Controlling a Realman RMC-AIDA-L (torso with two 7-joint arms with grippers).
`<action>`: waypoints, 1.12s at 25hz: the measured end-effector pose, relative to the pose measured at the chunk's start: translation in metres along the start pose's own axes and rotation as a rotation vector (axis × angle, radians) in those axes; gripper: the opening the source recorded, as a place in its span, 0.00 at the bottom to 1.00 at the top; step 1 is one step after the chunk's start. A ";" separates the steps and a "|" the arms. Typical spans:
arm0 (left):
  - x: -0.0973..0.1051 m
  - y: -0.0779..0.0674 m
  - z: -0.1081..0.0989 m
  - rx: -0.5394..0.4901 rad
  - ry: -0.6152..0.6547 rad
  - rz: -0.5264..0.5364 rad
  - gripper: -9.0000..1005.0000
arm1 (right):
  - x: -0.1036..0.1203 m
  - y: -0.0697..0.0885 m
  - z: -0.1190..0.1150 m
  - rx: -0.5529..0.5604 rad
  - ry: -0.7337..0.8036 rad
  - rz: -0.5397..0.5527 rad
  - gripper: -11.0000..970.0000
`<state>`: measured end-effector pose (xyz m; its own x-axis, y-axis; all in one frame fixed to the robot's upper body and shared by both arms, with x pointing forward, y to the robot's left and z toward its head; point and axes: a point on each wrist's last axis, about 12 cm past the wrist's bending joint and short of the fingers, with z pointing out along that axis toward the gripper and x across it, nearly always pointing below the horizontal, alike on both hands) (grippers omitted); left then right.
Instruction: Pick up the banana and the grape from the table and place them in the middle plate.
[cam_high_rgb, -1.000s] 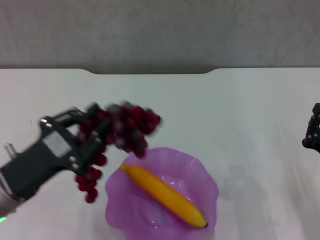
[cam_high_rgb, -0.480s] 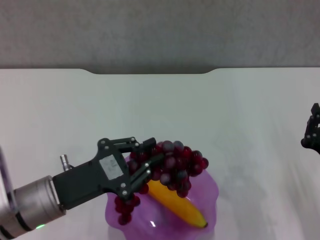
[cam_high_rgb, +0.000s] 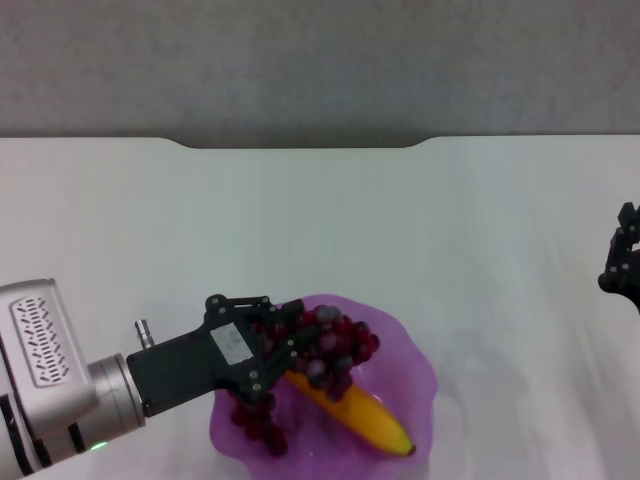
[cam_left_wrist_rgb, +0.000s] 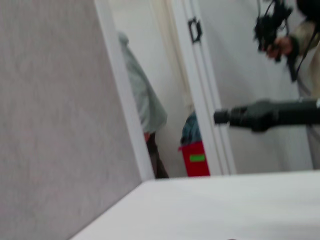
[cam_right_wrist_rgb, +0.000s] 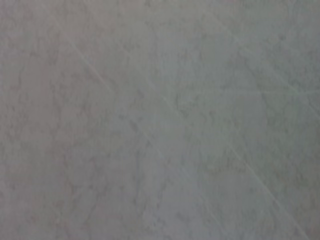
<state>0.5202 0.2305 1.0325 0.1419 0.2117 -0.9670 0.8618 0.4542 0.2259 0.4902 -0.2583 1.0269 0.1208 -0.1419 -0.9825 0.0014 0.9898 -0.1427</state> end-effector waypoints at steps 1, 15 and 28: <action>0.002 0.001 0.000 -0.008 0.021 0.000 0.25 | 0.000 0.000 0.000 -0.001 -0.001 0.002 0.11; 0.011 0.003 -0.002 -0.036 0.093 -0.007 0.24 | 0.000 -0.001 0.001 0.000 -0.002 0.002 0.11; 0.010 0.001 -0.002 -0.003 0.086 -0.143 0.49 | 0.001 -0.003 0.001 0.002 0.001 -0.007 0.11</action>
<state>0.5212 0.2347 1.0235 -0.0242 0.2179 -0.9757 0.8689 0.4872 0.0873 0.4909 -0.2613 1.0264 0.1195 -0.1492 -0.9816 0.0038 0.9887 -0.1498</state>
